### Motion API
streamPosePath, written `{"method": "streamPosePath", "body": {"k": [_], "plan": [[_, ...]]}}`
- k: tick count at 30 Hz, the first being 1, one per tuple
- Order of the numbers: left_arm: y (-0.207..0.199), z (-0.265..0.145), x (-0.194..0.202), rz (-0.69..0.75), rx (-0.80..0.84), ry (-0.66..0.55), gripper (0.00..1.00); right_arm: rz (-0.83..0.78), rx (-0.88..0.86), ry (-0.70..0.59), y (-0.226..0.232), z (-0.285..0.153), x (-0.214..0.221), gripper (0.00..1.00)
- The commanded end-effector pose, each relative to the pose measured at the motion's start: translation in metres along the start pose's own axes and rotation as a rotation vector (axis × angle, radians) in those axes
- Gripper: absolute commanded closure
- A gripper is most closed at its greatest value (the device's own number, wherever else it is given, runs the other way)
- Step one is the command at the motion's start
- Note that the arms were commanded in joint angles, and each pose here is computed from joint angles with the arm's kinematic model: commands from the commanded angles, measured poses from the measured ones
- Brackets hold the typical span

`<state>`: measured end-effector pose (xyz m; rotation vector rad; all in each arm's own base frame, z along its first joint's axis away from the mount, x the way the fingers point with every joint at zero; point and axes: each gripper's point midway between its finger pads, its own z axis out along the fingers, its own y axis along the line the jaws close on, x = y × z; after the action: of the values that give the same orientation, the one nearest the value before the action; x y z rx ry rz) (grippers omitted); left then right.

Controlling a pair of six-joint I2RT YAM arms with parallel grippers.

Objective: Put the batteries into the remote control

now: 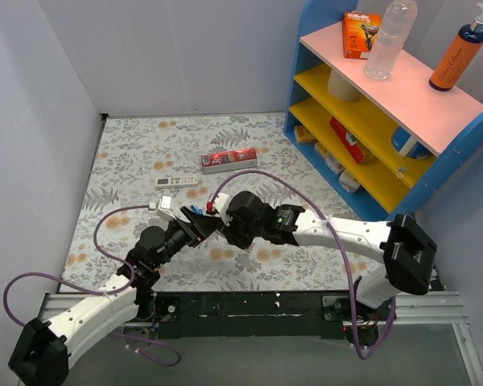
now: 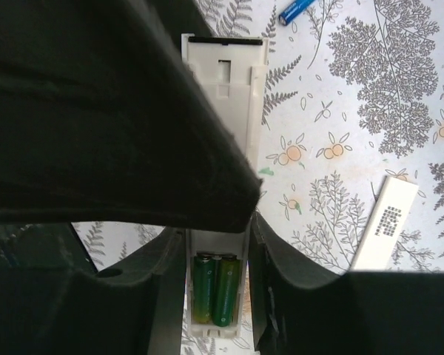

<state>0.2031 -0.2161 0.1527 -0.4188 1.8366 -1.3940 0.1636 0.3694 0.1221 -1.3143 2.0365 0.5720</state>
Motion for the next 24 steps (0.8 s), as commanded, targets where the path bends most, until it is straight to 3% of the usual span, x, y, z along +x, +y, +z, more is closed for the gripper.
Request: {"method": "streamPosePath", "body": {"k": [1,9,14,20,24], "plan": [[-0.011,-0.005,-0.032,0.148,-0.086,-0.099,0.19,-0.129,-0.008,0.071,-0.006,0.001,0.023,0.93],[-0.034,-0.055,-0.103,0.366,-0.249,-0.365,0.09,-0.231,-0.088,0.218,-0.005,0.02,0.064,0.92],[-0.052,-0.091,-0.139,0.481,-0.322,-0.507,0.06,-0.263,-0.103,0.239,-0.009,0.023,0.066,0.91],[-0.069,-0.122,-0.17,0.605,-0.364,-0.648,0.04,-0.284,-0.116,0.333,-0.014,0.029,0.086,0.86],[-0.074,-0.132,-0.177,0.65,-0.343,-0.707,0.03,-0.294,-0.13,0.412,-0.015,0.029,0.1,0.77]]}}
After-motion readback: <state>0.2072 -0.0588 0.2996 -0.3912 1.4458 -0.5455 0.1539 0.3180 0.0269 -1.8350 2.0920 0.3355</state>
